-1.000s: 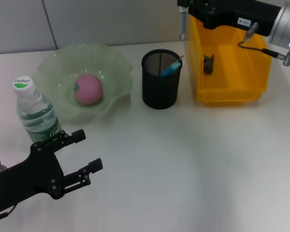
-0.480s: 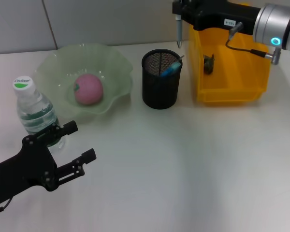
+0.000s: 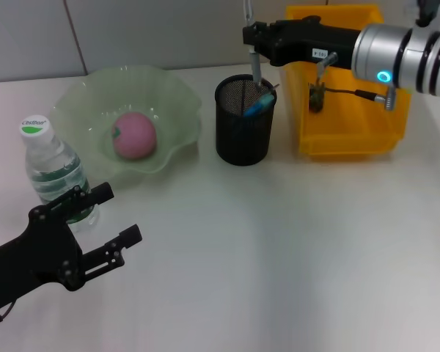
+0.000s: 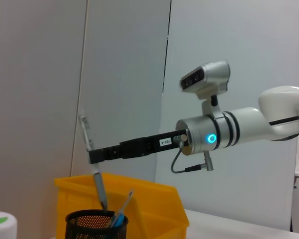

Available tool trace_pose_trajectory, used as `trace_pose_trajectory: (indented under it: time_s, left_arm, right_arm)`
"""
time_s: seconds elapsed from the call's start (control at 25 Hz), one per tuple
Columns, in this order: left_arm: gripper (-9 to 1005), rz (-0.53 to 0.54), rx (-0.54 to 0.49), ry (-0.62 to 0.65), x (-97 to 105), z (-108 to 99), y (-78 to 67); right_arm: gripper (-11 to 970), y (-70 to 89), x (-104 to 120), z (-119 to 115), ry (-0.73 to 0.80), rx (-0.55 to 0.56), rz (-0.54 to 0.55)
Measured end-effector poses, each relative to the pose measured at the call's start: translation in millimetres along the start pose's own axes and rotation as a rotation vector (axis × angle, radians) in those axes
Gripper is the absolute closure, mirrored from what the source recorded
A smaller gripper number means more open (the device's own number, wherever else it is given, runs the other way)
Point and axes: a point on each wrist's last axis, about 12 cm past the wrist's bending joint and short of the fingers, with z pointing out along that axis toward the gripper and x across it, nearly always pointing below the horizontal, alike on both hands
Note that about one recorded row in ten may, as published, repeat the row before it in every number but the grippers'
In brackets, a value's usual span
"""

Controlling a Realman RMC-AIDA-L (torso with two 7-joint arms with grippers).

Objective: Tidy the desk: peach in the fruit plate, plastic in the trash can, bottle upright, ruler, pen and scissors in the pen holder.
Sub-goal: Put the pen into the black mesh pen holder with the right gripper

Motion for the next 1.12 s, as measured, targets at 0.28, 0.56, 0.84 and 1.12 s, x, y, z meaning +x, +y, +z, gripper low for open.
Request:
trace_pose_trajectory:
  time_s: [0.28,0.56,0.84,1.12]
  left_arm:
    - [212,-0.003,0.010,-0.013,-0.7,-2.2,-2.8]
    - [212,0.001,0.012,-0.016,-1.4,-6.5,-4.4]
    - [212,0.002,0.013,-0.026,-2.4,-7.8,-5.1]
    - [211,0.013,0.002,-0.042,-4.7,-13.2,-5.7]
  right_arm:
    - [818,4.8,3.7,11.5,0.009,0.005,-0.005]
    - [816,6.2,5.6,13.1,0.011,0.003,-0.009]
    - [814,6.3,9.0,12.7,0.018,0.004,-0.013]
    - [741,6.0,14.5,10.9,0.017,0.008,0.013]
